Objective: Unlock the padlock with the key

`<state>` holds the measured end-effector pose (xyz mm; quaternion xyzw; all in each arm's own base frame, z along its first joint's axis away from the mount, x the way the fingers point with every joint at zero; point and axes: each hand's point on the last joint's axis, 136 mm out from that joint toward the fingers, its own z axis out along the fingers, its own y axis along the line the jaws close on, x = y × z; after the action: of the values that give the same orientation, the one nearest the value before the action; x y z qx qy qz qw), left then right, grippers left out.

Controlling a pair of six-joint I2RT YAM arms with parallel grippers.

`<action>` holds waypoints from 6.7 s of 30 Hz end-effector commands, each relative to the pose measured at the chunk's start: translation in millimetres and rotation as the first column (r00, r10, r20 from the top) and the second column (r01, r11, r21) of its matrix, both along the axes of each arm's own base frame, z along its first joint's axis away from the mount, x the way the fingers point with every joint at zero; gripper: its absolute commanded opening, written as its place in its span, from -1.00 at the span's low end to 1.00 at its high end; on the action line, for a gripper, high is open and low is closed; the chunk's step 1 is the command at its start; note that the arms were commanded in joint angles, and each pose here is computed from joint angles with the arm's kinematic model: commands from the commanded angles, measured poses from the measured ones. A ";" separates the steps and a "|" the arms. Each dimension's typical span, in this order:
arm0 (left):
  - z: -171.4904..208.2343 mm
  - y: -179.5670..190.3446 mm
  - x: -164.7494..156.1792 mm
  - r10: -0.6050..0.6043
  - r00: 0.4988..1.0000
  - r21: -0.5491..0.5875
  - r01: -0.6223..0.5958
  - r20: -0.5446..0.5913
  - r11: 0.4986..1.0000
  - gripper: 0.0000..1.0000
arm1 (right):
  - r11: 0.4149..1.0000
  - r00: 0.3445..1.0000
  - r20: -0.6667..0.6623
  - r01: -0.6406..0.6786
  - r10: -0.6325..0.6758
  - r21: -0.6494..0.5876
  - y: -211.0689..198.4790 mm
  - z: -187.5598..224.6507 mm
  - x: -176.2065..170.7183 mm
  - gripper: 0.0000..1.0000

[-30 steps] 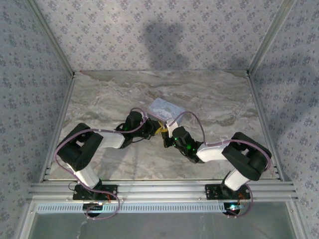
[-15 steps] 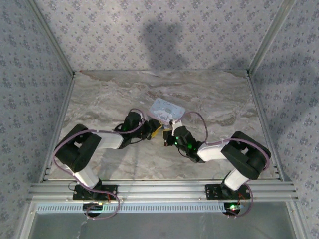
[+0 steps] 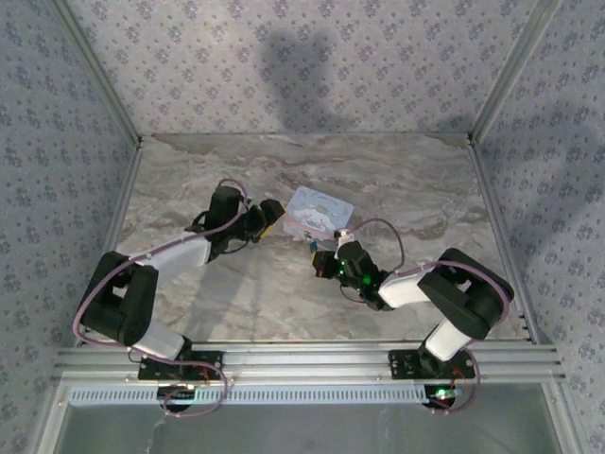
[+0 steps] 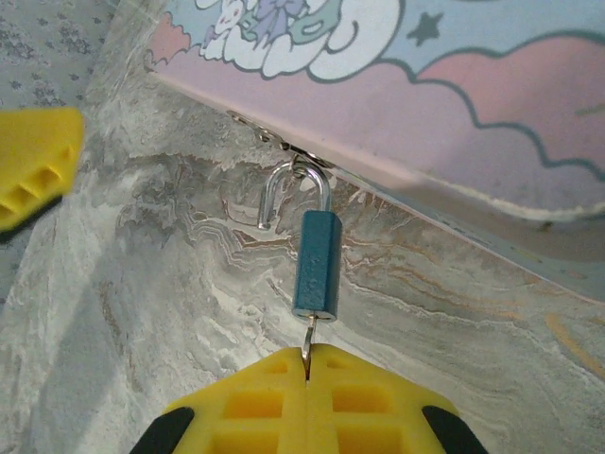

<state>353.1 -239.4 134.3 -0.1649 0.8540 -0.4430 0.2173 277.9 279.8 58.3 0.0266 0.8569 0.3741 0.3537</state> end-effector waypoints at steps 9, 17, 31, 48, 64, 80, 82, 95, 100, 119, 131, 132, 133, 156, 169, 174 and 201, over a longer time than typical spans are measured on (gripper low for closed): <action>-13.1 -26.5 33.0 -0.239 0.971 0.164 0.236 0.003 0.958 0.47 | 0.997 0.999 -0.038 0.025 -0.028 -0.066 -22.7 -10.1 -3.5 -0.47; -40.6 -35.1 35.1 -0.283 0.957 0.195 0.290 -0.064 0.937 0.42 | 0.997 0.998 0.061 -0.029 0.033 -0.070 -35.5 15.3 7.8 -0.08; -81.1 -23.7 1.9 -0.253 0.954 0.215 0.284 -0.160 0.934 0.21 | 0.986 0.973 0.158 -0.158 0.166 -0.061 -34.2 39.1 59.2 -0.01; -78.2 -21.2 -23.1 -0.218 0.965 0.218 0.247 -0.148 0.944 0.20 | 0.979 0.958 0.202 -0.201 0.201 -0.020 -43.5 35.6 61.7 0.08; -79.2 -24.0 -24.4 -0.217 0.965 0.212 0.244 -0.146 0.946 0.19 | 0.972 0.962 0.175 -0.226 0.211 0.070 -0.4 10.5 67.5 0.18; -79.5 -24.3 -23.8 -0.214 0.966 0.206 0.241 -0.148 0.948 0.20 | 0.964 0.963 0.154 -0.241 0.222 0.115 12.0 -2.4 72.2 -0.01; -78.9 -24.5 -23.5 -0.214 0.966 0.206 0.241 -0.145 0.948 0.20 | 0.964 0.964 0.146 -0.240 0.222 0.114 11.2 -4.5 71.6 -0.05; -79.6 -24.4 -23.8 -0.214 0.966 0.208 0.242 -0.147 0.948 0.20 | 0.969 0.971 0.115 -0.223 0.210 0.109 5.8 -12.3 68.7 -0.48; -78.9 -24.6 -23.0 -0.213 0.966 0.208 0.240 -0.145 0.948 0.20 | 0.972 0.975 0.109 -0.207 0.195 0.110 2.9 -11.4 68.7 -0.70; -80.7 -21.3 -27.9 -0.205 0.967 0.213 0.234 -0.150 0.949 0.20 | 0.980 0.993 0.095 -0.085 0.068 0.182 -15.6 -1.6 72.1 -1.00; -83.2 -19.9 -35.1 -0.203 0.966 0.208 0.233 -0.157 0.950 0.20 | 0.970 0.995 0.095 -0.031 0.008 0.240 -25.8 6.8 74.9 -1.00; -81.9 -19.9 -34.4 -0.202 0.967 0.208 0.232 -0.153 0.950 0.21 | 0.970 0.996 0.094 -0.028 0.005 0.240 -26.5 6.9 74.8 -1.00; -80.7 -20.2 -34.3 -0.202 0.968 0.206 0.231 -0.151 0.951 0.21 | 0.971 0.996 0.093 -0.024 0.002 0.237 -28.0 6.5 74.4 -1.00; 12.8 28.4 -15.4 -0.083 0.987 0.269 0.044 0.136 0.962 0.62 | 0.998 0.986 0.161 -0.033 0.040 -0.046 -69.1 43.5 44.0 -1.00; 48.8 97.5 -30.1 0.078 0.934 0.355 -0.209 0.348 0.911 0.90 | 0.943 0.994 -0.001 -0.106 0.111 -0.315 -103.4 83.1 -27.7 -1.00; 48.7 114.0 -36.0 0.120 0.925 0.372 -0.262 0.362 0.891 0.92 | 0.917 0.982 -0.144 -0.165 0.120 -0.363 -110.8 76.1 -63.2 -1.00; 40.2 116.4 -43.5 0.122 0.938 0.372 -0.245 0.324 0.895 0.94 | 0.843 0.911 -0.403 -0.284 0.088 -0.457 -108.5 -20.5 -97.3 -1.00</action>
<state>311.1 -125.4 169.2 -0.1299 0.8684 -0.2516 0.4071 178.2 173.8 44.4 -0.0862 0.9722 0.1656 0.1412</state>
